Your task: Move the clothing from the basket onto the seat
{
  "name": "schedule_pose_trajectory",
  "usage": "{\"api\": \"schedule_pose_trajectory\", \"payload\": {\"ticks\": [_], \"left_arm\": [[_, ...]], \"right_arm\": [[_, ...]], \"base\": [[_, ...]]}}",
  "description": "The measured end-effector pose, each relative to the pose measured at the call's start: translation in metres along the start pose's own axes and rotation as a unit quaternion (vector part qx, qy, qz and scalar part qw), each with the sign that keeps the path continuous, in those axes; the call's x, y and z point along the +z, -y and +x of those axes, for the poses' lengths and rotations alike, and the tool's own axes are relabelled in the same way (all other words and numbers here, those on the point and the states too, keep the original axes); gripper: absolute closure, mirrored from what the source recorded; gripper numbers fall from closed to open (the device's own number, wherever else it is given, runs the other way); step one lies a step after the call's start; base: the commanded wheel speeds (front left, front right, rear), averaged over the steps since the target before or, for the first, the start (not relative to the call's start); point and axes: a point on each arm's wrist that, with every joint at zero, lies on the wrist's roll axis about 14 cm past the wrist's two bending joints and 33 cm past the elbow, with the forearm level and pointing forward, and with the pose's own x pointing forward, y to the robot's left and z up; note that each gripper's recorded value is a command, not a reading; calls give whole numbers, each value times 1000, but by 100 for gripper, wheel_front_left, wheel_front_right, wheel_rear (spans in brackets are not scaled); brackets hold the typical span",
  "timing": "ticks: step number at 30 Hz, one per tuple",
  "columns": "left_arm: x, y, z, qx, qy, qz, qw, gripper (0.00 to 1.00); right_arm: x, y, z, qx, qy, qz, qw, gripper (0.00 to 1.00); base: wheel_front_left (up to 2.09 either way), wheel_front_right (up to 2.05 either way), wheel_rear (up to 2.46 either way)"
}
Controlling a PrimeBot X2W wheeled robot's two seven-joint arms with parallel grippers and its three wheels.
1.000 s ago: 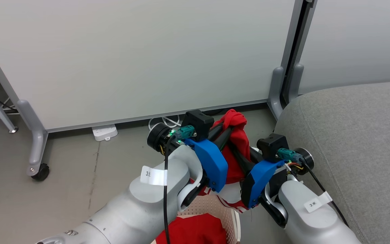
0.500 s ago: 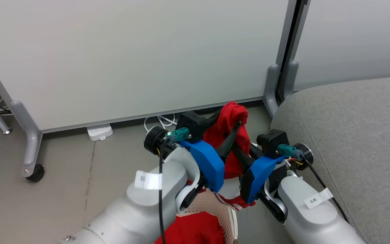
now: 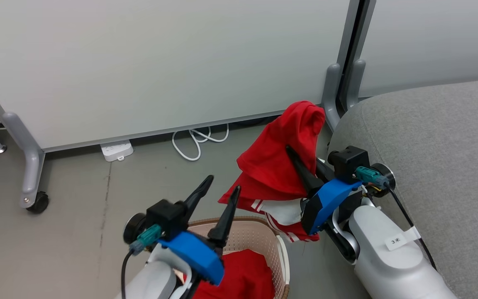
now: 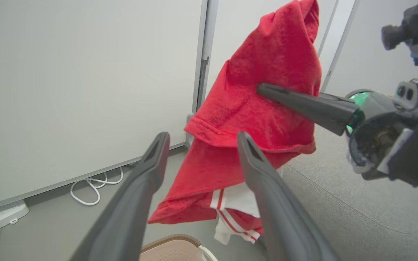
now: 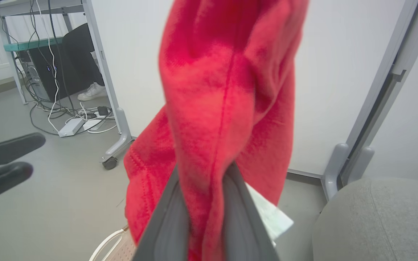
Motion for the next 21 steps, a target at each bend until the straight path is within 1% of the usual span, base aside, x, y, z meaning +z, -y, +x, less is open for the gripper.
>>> {"api": "schedule_pose_trajectory", "payload": {"ticks": [4, 6, 14, 21], "left_arm": [[1, -13, -14, 21, 14, 11, 1000, 0], [1, -25, -23, 43, 23, 17, 999, 0], [-8, -42, -43, 85, 21, 18, 996, 0], [-10, -41, -43, 88, 21, 20, 996, 0]], "right_arm": [[2, 2, 0, -5, 7, 8, 1000, 100], [1, 3, 0, -6, 6, 13, 1000, 100], [-2, 6, -1, -11, 3, 21, 1000, 100], [-5, 10, -5, -19, 0, 25, 1000, 100]], "base": [[0, 0, 0], [0, 0, 0], [0, 0, 0], [0, 0, 0]]}}
